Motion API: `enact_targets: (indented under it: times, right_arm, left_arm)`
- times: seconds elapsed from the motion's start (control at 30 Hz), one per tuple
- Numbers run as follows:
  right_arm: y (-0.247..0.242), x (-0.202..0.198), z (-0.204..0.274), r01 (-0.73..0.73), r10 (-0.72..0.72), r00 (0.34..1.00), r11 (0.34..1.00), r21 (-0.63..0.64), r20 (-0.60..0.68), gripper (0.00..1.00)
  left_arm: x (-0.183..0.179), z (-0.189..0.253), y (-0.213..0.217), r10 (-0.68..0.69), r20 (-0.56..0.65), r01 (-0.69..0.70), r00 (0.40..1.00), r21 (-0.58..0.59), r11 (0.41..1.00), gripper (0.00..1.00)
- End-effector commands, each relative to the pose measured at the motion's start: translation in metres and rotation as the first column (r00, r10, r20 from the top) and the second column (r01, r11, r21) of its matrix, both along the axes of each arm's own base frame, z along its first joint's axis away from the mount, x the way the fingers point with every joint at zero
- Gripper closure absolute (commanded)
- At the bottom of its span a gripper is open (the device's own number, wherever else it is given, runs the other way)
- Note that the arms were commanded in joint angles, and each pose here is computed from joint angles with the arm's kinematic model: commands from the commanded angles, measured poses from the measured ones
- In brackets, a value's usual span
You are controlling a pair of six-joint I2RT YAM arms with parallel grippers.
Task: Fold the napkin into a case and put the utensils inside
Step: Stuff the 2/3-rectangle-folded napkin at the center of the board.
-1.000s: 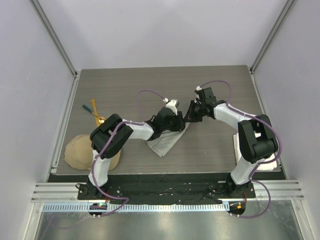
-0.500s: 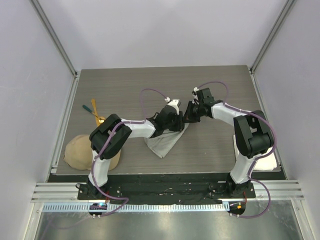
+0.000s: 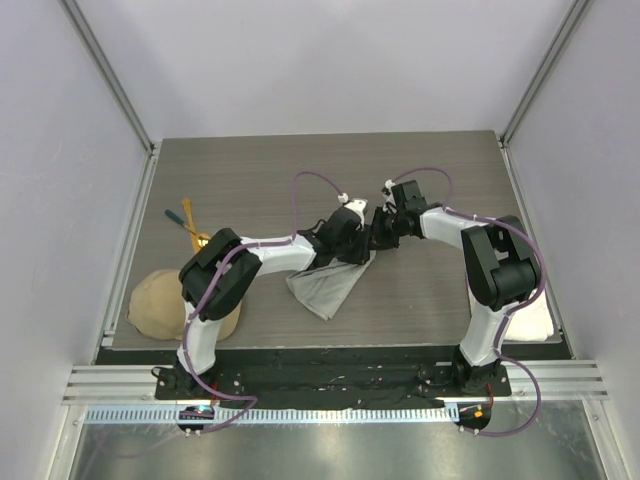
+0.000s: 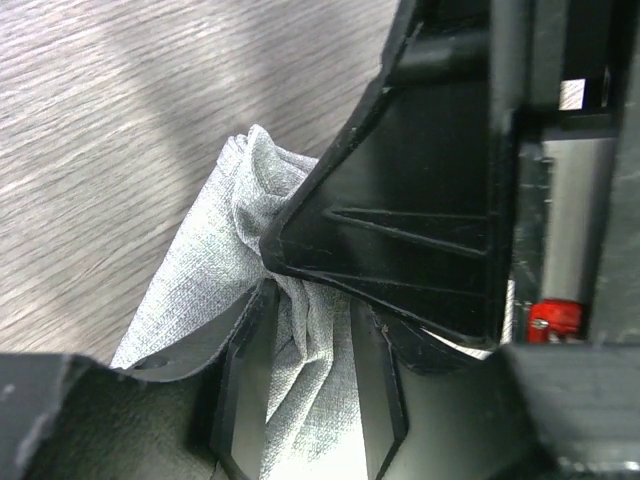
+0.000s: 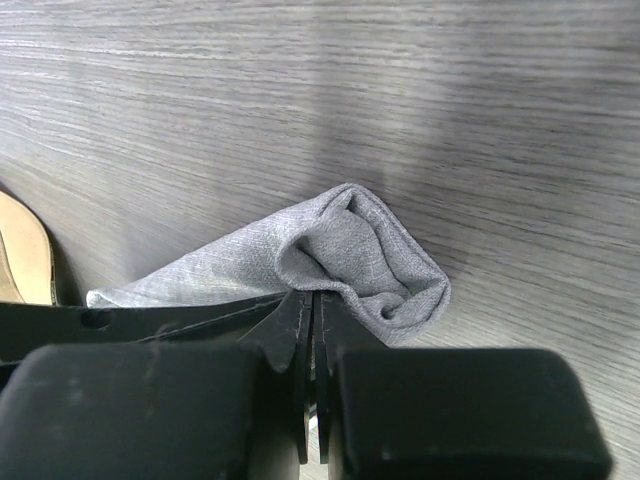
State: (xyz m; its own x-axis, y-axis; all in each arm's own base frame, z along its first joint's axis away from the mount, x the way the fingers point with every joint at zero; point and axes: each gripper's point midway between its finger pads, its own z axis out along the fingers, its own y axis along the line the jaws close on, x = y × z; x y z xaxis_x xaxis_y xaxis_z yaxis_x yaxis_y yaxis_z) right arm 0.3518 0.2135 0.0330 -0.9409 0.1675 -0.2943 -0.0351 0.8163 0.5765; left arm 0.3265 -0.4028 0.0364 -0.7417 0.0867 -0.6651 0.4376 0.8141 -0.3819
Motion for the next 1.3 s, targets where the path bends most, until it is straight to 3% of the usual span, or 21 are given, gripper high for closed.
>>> enact_targets:
  times: [0.0,0.37,0.43,0.53,0.67,0.73,0.77,0.8,0.83,0.97,1.13,1.27]
  right_arm:
    - [0.006,-0.027,-0.017,-0.062,0.062,0.996,0.998,0.003,-0.066,0.95]
    - [-0.002,-0.037,-0.038,-0.041,0.038,0.995,0.999,-0.031,-0.094,0.98]
    - [-0.003,-0.039,-0.041,-0.04,0.037,0.994,0.999,-0.033,-0.102,0.98]
    - [-0.006,-0.041,-0.046,-0.037,0.032,0.994,0.998,-0.043,-0.108,0.99]
    - [-0.009,-0.043,-0.052,-0.03,0.024,0.993,0.998,-0.051,-0.115,0.99]
    - [-0.009,-0.043,-0.054,-0.029,0.023,0.993,0.998,-0.048,-0.117,0.99]
    - [-0.009,-0.043,-0.054,-0.027,0.021,0.993,0.999,-0.045,-0.117,0.99]
    - [-0.009,-0.043,-0.054,-0.025,0.02,0.993,0.999,-0.046,-0.119,0.99]
    - [-0.009,-0.042,-0.054,-0.028,0.023,0.993,0.999,-0.043,-0.117,0.99]
    - [-0.008,-0.042,-0.051,-0.031,0.027,0.993,0.999,-0.034,-0.113,0.99]
    - [-0.004,-0.039,-0.039,-0.036,0.035,0.995,0.999,-0.004,-0.092,0.99]
    - [-0.001,-0.038,-0.03,-0.042,0.043,0.996,0.999,0.016,-0.075,0.99]
  left_arm:
    - [-0.009,0.003,0.007,-0.026,-0.009,0.026,1.0,0.105,0.994,0.58]
    - [-0.014,0.022,0.006,-0.026,0.019,0.025,1.0,0.043,0.999,0.53]
    - [-0.016,0.029,0.003,-0.047,0.009,0.046,0.999,0.033,0.998,0.4]
    - [-0.021,0.038,0.0,-0.098,0.016,0.097,0.995,0.026,0.995,0.35]
    - [-0.029,0.043,0.004,-0.169,-0.004,0.168,0.986,0.08,0.982,0.38]
    - [-0.03,0.057,0.006,-0.199,0.031,0.196,0.979,0.087,0.977,0.44]
    - [-0.03,0.064,0.007,-0.206,0.043,0.201,0.978,0.089,0.976,0.49]
    - [-0.031,0.069,0.01,-0.204,0.047,0.199,0.978,0.098,0.975,0.67]
    - [-0.03,0.076,0.012,-0.206,0.057,0.2,0.977,0.097,0.975,0.71]
    - [-0.031,0.114,0.027,-0.235,0.137,0.217,0.962,0.135,0.967,0.71]
    - [-0.035,0.089,0.054,-0.316,0.164,0.26,0.934,0.293,0.92,0.63]
    - [-0.029,0.078,0.054,-0.357,0.256,0.271,0.898,0.316,0.909,0.57]
